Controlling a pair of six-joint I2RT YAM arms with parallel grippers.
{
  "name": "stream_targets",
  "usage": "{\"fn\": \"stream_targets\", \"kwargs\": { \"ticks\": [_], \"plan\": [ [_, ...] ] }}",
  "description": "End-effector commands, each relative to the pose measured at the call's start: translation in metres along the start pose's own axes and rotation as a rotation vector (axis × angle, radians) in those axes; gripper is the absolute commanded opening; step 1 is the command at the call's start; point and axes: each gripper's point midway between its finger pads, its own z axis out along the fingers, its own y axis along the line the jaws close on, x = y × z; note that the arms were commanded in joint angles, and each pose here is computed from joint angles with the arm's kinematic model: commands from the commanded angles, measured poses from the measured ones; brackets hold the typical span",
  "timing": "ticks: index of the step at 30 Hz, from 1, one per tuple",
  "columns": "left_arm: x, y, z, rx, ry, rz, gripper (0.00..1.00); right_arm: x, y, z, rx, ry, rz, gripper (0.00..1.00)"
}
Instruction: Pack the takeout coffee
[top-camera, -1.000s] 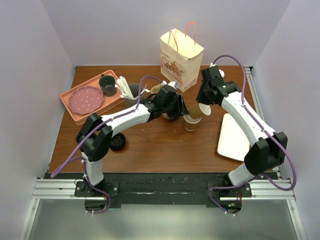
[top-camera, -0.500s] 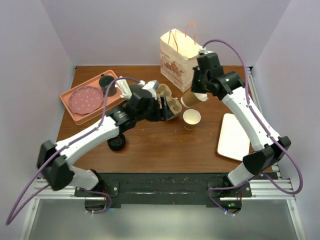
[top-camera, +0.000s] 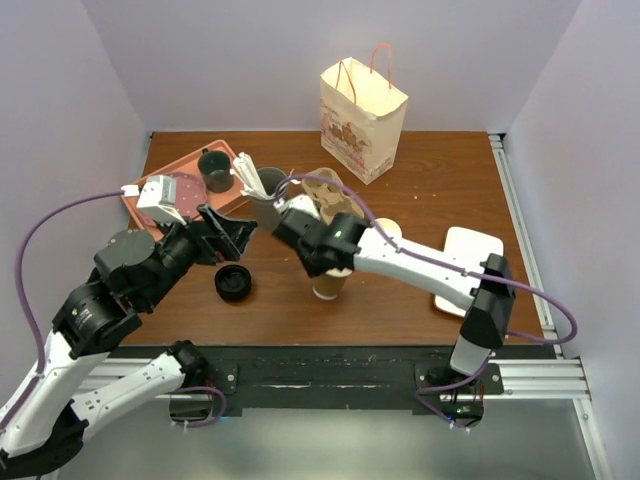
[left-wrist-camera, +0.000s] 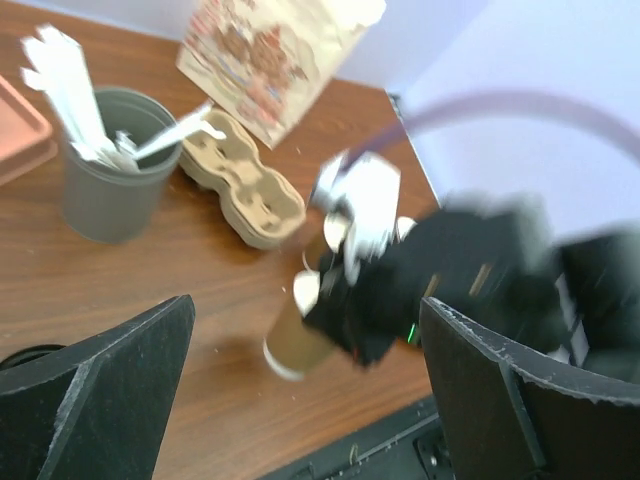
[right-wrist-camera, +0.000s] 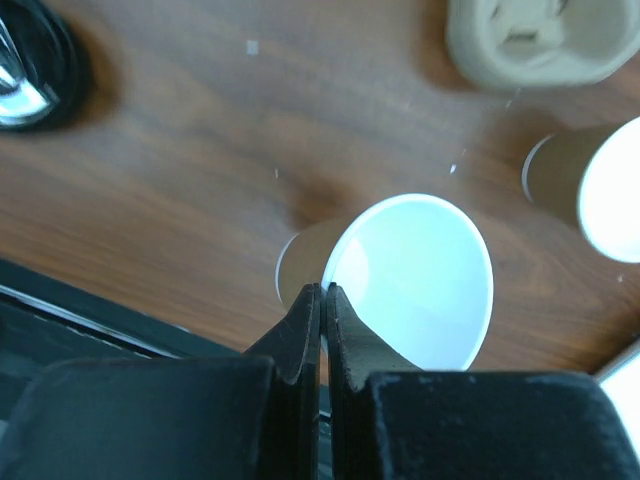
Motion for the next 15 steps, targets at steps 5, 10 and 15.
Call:
{"fn": "stream_targets", "kwargs": {
  "ticks": [5, 10, 15],
  "plan": [
    [-0.015, 0.031, -0.009, -0.165, -0.056, 0.039, 1.00, 0.038, 0.020, 0.014, 0.178, -0.045, -0.142, 0.00],
    [-0.013, 0.039, -0.012, -0.199, -0.068, 0.016, 1.00, 0.062, 0.036, 0.028, 0.166, -0.050, -0.105, 0.00],
    [-0.012, 0.040, -0.009, -0.204, -0.063, 0.021, 1.00, 0.070, 0.042, 0.032, 0.166, -0.071, -0.116, 0.03]
  ]
}}
